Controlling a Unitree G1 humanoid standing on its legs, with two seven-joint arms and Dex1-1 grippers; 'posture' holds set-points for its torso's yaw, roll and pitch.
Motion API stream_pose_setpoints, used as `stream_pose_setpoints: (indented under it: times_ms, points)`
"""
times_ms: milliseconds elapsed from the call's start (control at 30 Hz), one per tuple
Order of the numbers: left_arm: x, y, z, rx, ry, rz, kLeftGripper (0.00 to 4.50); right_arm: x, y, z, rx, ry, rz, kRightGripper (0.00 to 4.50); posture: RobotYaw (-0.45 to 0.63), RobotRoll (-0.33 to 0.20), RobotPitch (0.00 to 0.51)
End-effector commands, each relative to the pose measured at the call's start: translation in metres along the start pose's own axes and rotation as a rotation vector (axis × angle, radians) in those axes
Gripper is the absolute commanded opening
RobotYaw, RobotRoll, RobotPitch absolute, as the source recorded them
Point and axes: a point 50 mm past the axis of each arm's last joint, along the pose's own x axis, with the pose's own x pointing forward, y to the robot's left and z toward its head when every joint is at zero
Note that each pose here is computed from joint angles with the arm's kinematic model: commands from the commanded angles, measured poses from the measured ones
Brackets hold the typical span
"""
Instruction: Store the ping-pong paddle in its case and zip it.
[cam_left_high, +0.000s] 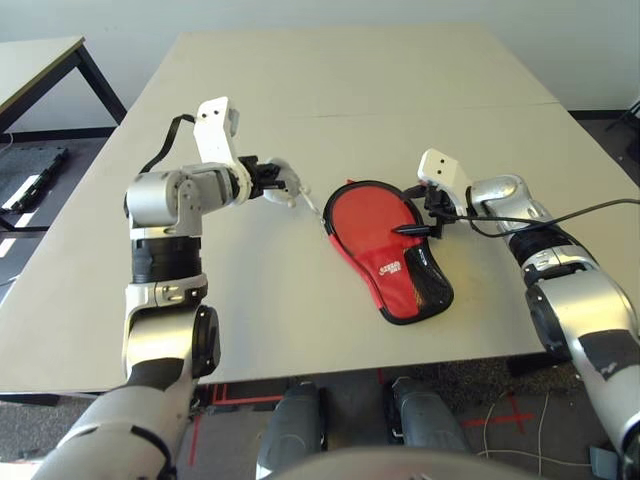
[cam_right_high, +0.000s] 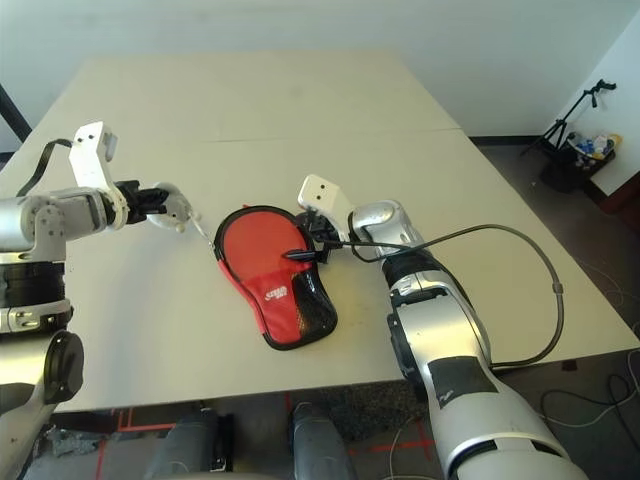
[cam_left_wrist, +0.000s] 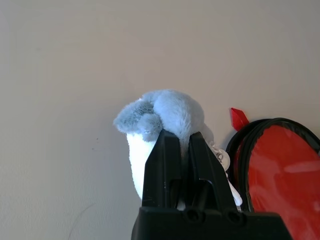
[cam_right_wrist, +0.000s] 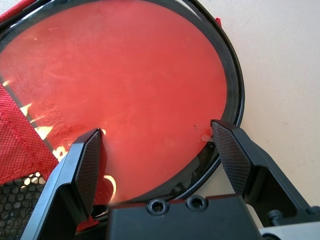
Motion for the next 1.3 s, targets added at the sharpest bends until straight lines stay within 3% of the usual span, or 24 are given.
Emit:
stream_pose_setpoints:
  times_ms: [33,267,467,767,1067,1267,1300]
  points:
    - [0.009,0.0,0.021,0.061,-0.085,0.048,0.01,0.013,0.029,-0.047,0.091,0.209,0.126,4.5,0.02,0.0,0.109]
    - [0.036,-0.015,0.045,0.112,-0.162,0.045,0.01,0.013,0.03,-0.047,0.086,0.211,0.123,4.5,0.0,0.0,0.112]
    - [0.049,-0.041,0.061,0.167,-0.247,0.033,0.01,0.011,0.03,-0.049,0.087,0.21,0.118,4.5,-0.03,0.0,0.111]
    - [0.06,-0.092,0.064,0.24,-0.304,-0.061,0.01,0.011,0.03,-0.049,0.09,0.2,0.098,4.5,-0.08,0.0,0.1]
    - [0.071,-0.163,0.04,0.36,-0.242,-0.285,0.01,0.009,0.029,-0.05,0.09,0.192,0.073,4.5,-0.1,0.0,0.096]
    - [0.076,-0.187,0.016,0.399,-0.185,-0.364,0.01,0.011,0.03,-0.049,0.087,0.187,0.062,4.5,-0.11,0.0,0.098]
    - [0.076,-0.188,0.014,0.403,-0.18,-0.369,0.32,0.012,0.03,-0.049,0.086,0.186,0.06,4.5,-0.11,0.0,0.098]
